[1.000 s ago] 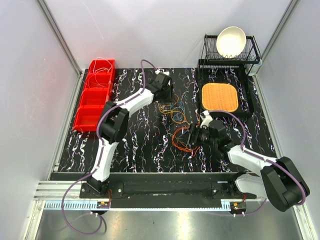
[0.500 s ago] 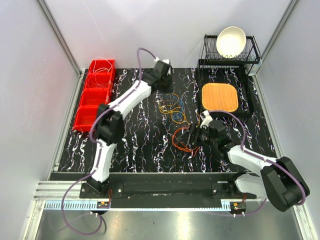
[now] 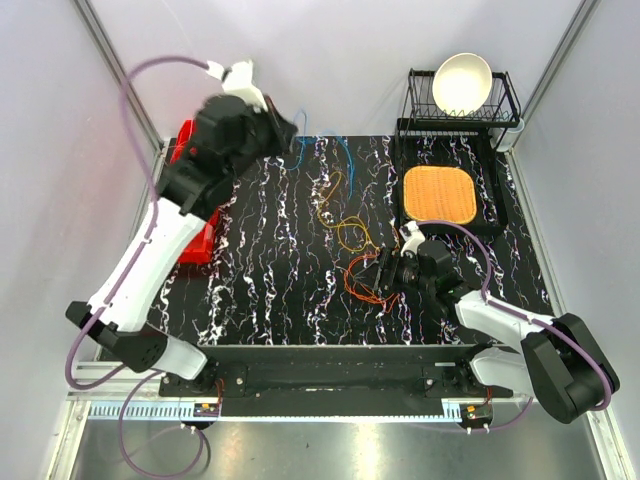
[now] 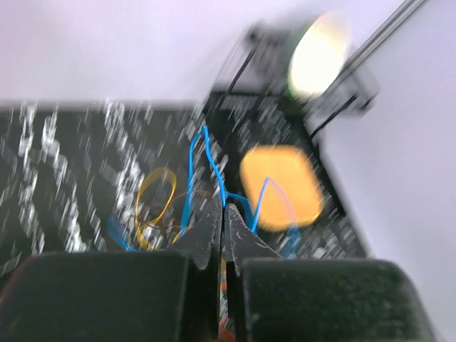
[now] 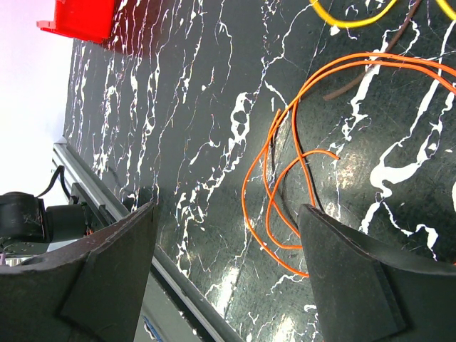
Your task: Untangle the cables
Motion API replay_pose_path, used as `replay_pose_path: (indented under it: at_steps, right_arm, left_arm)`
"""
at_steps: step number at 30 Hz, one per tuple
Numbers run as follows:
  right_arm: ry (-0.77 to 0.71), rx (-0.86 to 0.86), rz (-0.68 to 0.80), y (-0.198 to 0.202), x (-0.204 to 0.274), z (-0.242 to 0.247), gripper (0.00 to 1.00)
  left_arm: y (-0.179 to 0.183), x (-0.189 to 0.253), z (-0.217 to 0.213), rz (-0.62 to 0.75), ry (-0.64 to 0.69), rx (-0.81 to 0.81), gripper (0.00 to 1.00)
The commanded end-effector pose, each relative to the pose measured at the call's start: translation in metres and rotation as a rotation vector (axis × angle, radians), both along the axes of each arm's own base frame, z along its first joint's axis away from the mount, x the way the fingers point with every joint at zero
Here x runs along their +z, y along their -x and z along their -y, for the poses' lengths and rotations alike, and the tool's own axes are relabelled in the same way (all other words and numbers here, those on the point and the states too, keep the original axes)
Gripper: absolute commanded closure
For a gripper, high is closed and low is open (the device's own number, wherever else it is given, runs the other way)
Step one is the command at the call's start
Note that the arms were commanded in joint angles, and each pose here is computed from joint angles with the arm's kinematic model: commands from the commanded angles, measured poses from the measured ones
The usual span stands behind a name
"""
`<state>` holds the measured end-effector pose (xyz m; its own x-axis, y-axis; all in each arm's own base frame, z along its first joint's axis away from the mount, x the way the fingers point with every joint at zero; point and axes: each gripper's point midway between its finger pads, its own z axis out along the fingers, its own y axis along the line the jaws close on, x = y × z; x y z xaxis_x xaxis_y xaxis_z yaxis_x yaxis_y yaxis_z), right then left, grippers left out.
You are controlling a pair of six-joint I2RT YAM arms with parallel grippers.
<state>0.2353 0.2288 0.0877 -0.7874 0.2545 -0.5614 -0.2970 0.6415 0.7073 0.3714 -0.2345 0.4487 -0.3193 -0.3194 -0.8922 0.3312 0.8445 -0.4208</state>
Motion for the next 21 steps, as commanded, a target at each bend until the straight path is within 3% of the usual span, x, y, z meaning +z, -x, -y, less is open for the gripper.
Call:
replay_pose_path:
  at_steps: [1, 4, 7, 15, 18, 21]
  right_arm:
    - [-0.018, -0.028, 0.061, -0.011, 0.016, -0.001, 0.15]
    - [-0.017, -0.028, 0.061, -0.011, 0.016, -0.001, 0.15]
    - [-0.017, -0.028, 0.061, -0.011, 0.016, -0.001, 0.15]
    - [-0.020, -0.032, 0.073, -0.010, 0.018, 0.001, 0.15]
    - [-0.026, -0.032, 0.082, -0.008, 0.020, 0.002, 0.15]
    - [-0.041, -0.020, 0.105, -0.005, 0.027, 0.001, 0.15]
  left_arm:
    - [-0.008, -0.141, 0.002, -0.286, -0.176, 0.016, 1.00]
    - [-0.001, -0.157, 0.006, -0.321, -0.172, -0.017, 1.00]
    - [0.003, -0.143, 0.016, -0.316, -0.144, -0.073, 1.00]
    - [0.028, 0.009, 0.035, -0.018, 0.003, -0.266, 1.00]
    - [0.044, 0.036, 0.035, 0.045, 0.021, -0.320, 1.00]
    - [0.050, 0.030, 0.026, 0.046, 0.019, -0.296, 1.00]
